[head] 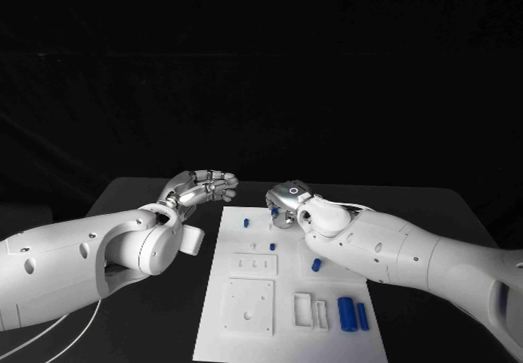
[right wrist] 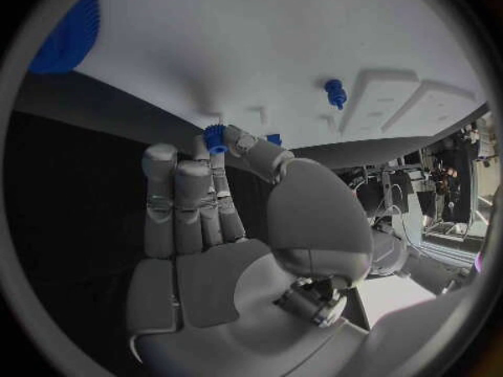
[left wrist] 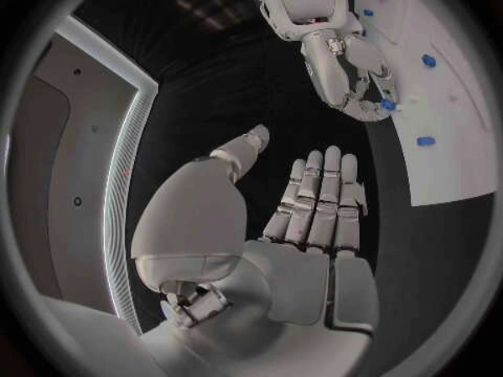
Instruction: Assemble the parts on the task board
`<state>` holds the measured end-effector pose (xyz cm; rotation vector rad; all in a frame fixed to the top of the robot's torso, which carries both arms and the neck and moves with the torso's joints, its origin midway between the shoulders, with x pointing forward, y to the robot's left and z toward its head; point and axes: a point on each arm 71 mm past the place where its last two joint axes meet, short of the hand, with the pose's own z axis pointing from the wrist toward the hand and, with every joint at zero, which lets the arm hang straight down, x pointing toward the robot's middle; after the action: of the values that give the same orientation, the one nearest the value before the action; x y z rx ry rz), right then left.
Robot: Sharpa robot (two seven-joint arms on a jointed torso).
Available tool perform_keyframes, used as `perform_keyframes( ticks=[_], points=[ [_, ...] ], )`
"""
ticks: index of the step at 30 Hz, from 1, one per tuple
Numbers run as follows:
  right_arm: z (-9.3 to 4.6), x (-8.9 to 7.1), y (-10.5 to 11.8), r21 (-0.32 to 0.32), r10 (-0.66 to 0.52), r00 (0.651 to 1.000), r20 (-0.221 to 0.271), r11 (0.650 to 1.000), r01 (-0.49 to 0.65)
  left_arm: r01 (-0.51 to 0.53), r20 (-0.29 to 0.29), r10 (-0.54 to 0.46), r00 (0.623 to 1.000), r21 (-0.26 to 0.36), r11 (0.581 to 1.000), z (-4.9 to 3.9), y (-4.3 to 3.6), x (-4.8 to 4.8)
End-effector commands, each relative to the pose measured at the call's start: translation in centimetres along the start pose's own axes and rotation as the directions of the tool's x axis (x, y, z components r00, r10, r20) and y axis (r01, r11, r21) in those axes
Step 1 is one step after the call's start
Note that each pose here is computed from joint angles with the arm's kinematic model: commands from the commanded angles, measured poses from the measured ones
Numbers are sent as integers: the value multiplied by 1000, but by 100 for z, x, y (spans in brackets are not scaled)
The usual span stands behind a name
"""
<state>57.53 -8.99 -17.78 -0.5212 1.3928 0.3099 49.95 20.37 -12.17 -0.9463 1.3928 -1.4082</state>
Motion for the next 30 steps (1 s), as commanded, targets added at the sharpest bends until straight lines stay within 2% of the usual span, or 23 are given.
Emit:
perform_keyframes(
  ticks=[1, 30],
  points=[
    [1, 33, 9, -2, 9, 999, -36, 1000, -9, -1, -11, 2, 1000, 12, 1000, 3, -24, 16],
    [2, 44, -2, 10, 25, 999, -46, 1000, -25, -3, -9, 3, 1000, 14, 1000, 5, -35, 8]
  ],
)
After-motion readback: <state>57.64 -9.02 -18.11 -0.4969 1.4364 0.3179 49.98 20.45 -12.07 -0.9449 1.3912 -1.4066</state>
